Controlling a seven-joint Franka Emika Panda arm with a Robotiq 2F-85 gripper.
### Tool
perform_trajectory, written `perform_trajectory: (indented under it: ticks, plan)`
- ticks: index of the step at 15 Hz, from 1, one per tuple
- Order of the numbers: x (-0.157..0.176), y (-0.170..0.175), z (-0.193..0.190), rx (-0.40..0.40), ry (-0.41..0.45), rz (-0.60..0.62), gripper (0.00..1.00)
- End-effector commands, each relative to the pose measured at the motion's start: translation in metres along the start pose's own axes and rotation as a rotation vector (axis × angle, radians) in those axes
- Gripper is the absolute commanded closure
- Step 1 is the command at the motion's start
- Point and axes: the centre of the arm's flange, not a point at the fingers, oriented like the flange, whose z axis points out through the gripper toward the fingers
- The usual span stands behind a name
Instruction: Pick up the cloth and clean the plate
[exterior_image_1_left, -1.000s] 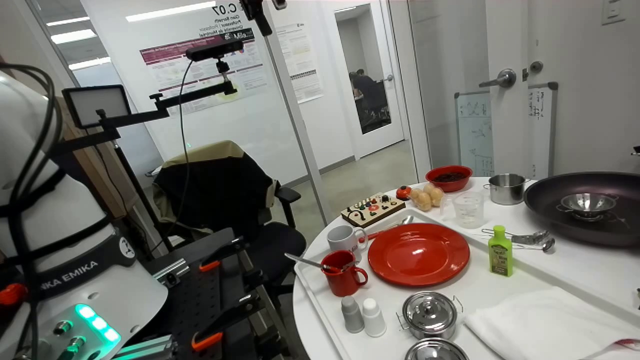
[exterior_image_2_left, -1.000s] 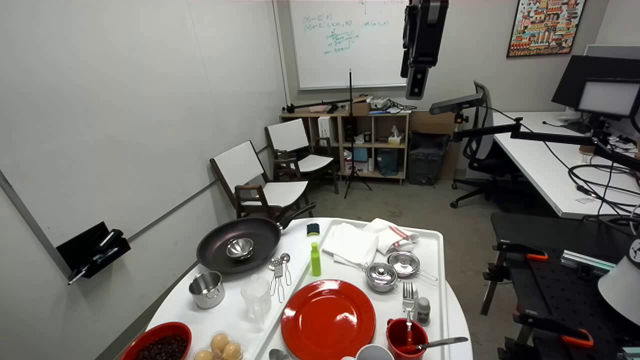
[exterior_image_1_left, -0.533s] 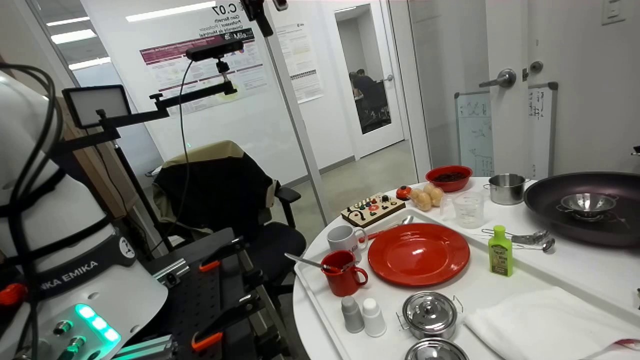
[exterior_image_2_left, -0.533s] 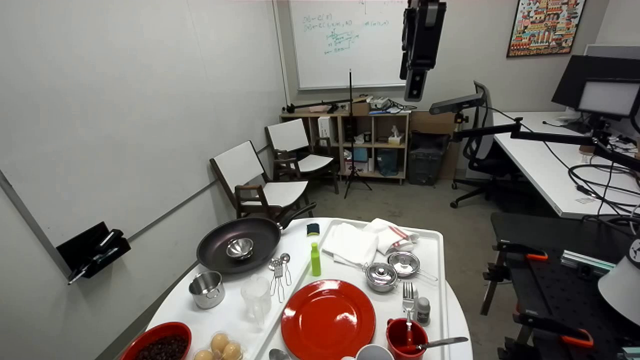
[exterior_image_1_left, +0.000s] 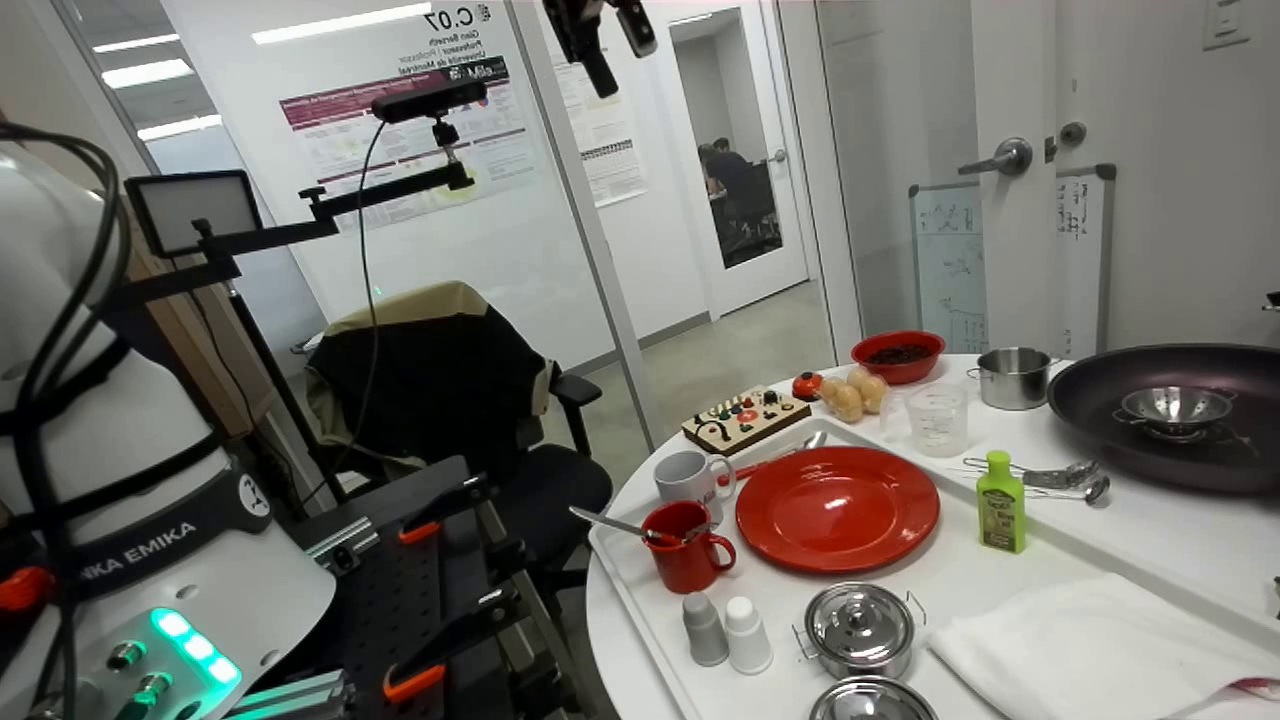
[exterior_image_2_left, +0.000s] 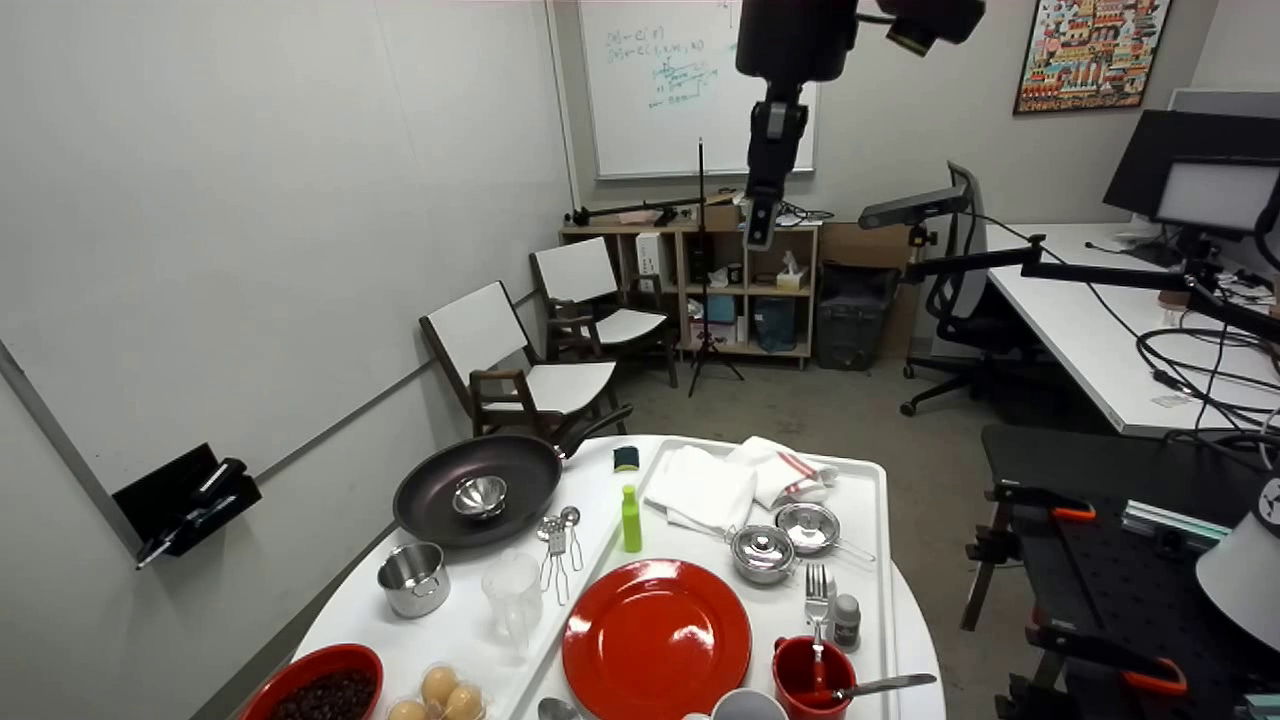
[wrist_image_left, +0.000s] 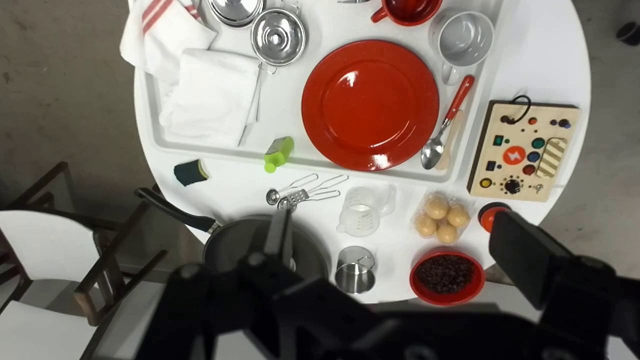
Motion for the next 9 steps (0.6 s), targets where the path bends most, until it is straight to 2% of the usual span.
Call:
perform_trajectory:
  ticks: [1, 5, 9]
  plan:
    - [0.019, 0.035, 0.041, 0.016, 0.032, 0.04, 0.0]
    - [0.043, 0.072, 0.087, 0.034, -0.002, 0.088, 0.0]
    - [0.071, 0.094, 0.132, 0.058, -0.059, 0.109, 0.0]
